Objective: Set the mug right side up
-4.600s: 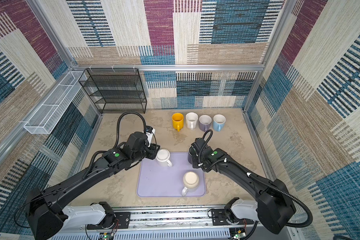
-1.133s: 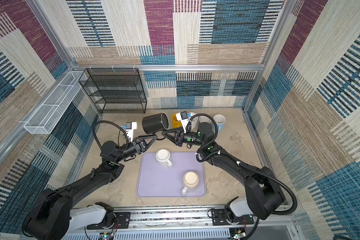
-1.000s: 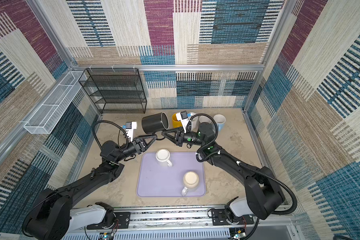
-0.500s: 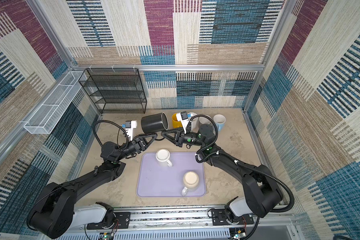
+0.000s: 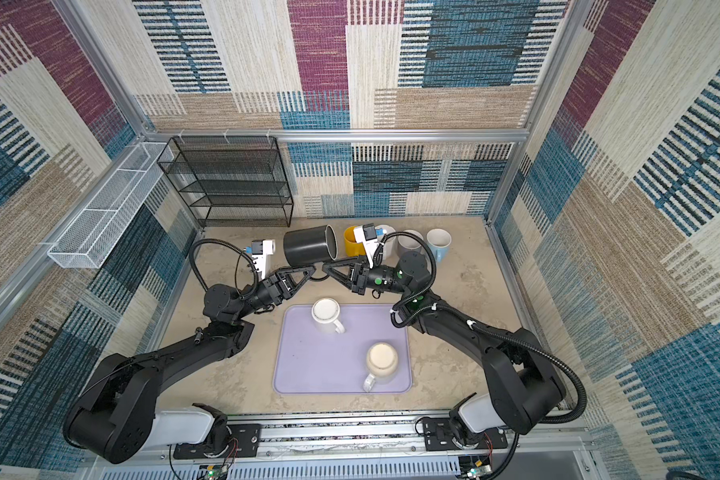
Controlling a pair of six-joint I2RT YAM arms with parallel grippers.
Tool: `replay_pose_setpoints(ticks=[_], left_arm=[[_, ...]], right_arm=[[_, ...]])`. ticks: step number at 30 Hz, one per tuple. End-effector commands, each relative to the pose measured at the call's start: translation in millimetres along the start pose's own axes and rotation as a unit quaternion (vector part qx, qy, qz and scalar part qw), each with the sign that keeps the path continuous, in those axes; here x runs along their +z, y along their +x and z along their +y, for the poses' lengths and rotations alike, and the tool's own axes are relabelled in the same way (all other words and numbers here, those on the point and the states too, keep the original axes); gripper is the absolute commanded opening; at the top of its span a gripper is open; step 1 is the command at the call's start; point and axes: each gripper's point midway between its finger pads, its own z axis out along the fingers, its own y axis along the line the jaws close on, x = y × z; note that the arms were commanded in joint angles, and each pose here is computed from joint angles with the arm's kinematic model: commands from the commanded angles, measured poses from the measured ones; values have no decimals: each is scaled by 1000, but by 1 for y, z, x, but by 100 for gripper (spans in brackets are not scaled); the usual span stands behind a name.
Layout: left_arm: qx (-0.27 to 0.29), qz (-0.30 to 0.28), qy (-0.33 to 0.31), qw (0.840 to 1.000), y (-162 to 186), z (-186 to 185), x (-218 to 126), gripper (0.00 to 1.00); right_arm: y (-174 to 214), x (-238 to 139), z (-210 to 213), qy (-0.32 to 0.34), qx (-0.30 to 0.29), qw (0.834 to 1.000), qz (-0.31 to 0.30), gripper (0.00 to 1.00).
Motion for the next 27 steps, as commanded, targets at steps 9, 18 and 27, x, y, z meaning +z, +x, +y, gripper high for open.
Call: replay_pose_setpoints(ticks=[9, 18, 27], left_arm=[[21, -18, 30, 999, -12, -18, 0, 0], [15, -5, 35, 999, -9, -20, 1, 0], [21, 8, 45, 999, -9, -24, 6, 0]], right_arm=[[-1, 2, 13, -30, -35, 999, 3, 0], [-1, 4, 8, -21, -33, 999, 6, 0], [-2, 3, 5, -9, -36, 999, 3, 15]])
